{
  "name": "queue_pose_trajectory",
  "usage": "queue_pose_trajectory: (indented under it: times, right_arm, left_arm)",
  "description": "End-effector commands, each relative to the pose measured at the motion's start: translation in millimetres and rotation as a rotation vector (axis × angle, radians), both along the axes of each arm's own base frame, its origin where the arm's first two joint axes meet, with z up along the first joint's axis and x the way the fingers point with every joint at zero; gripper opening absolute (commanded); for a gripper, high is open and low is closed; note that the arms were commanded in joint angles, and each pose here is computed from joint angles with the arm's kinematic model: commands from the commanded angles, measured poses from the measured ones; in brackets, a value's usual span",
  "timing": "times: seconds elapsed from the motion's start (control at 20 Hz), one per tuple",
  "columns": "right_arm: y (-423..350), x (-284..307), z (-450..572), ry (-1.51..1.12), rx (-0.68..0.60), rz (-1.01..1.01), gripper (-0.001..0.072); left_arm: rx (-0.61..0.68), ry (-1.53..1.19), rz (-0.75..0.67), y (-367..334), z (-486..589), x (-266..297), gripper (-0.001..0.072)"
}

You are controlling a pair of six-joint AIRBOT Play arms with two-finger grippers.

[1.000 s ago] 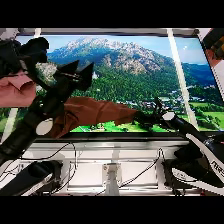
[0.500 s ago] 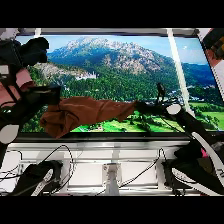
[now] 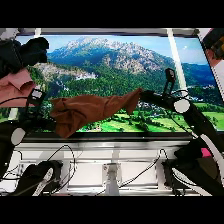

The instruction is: Fold the clothes and pants, and hang the long-sleeved shirts on hangers.

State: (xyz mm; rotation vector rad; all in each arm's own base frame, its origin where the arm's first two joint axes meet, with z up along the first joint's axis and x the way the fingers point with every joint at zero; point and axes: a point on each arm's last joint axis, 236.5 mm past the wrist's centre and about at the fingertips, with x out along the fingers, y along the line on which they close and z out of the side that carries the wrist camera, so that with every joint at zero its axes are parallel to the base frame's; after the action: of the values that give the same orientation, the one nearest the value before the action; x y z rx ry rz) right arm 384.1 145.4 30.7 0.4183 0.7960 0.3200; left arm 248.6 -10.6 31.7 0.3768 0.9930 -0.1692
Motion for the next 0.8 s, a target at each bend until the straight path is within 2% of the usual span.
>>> queue_pose_trajectory:
  times: [0.0, 0.2, 0.35, 0.5, 0.75]
  right_arm:
    - [-47.3, 18.1, 3.7, -0.017, -0.014, -0.144, 0.0017]
    - [-81.0, 9.8, -10.4, 0.069, -0.018, -0.195, 0.0017]
    - [-87.3, 8.7, -13.3, 0.075, -0.039, -0.196, 0.0018]
    - [-87.3, 9.0, -13.0, 0.073, -0.040, -0.197, 0.0018]
    - [-87.3, 9.0, -13.1, 0.073, -0.041, -0.196, 0.0018]
  left_arm:
    - [0.066, 0.047, -0.053, 7.1, -11.2, -8.7, 0.0488]
    - [0.208, 0.127, -0.291, 9.1, -38.4, -22.4, 0.0488]
    - [0.200, 0.179, -0.405, -2.6, -66.3, -36.4, 0.0492]
    - [0.113, 0.163, -0.536, -34.4, -83.6, -43.6, 0.0635]
    - [0.132, -0.003, -0.554, -42.5, -83.8, -13.0, 0.0635]
